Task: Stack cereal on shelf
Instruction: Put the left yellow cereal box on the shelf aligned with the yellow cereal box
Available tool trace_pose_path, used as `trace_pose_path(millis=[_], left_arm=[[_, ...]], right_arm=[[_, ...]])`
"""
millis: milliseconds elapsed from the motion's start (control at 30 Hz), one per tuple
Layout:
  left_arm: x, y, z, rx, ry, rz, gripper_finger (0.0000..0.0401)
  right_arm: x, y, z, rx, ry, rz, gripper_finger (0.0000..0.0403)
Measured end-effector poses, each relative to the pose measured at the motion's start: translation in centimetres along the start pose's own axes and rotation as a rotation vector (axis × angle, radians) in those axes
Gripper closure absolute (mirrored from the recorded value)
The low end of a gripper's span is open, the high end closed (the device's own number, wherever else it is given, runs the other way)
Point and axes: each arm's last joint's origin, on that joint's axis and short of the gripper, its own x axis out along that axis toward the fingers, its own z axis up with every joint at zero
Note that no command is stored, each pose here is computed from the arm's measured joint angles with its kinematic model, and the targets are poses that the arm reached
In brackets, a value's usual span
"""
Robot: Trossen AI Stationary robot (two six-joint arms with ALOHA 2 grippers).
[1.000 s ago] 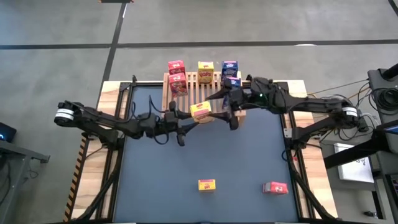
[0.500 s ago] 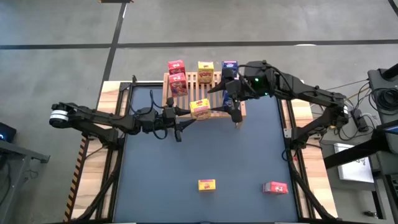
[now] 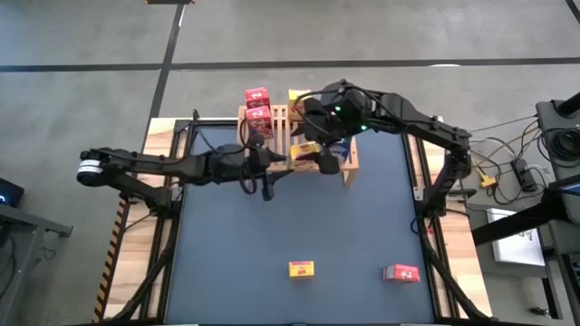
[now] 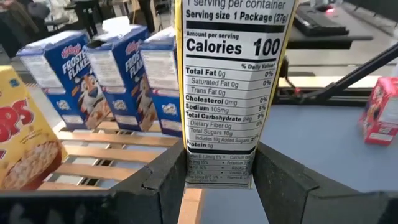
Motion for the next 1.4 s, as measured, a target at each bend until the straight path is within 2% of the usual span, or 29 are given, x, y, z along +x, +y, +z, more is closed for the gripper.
trace_pose_path(millis=[333, 600, 967, 1400], left_arm=[[0.2, 0.7, -0.2, -0.004, 0.000, 0.027, 0.0245], [0.3, 1.1, -0.4, -0.005, 0.011, 0.037, 0.0245], [0.2, 1.1, -0.2, -0.006, -0.006, 0.038, 0.0245], [0.1, 1.1, 0.0, -0.018, -0.013, 0.038, 0.0245]], right_arm=[[0.9, -0.5, -0.7, 0.028, 0.177, 0.028, 0.0108], [0.0, -0.3, -0.6, 0.026, 0.161, 0.028, 0.0108], [1.3, -0.9, -1.5, 0.047, 0.226, 0.044, 0.0120], [2.3, -1.4, -1.9, 0.042, 0.251, 0.046, 0.0168]])
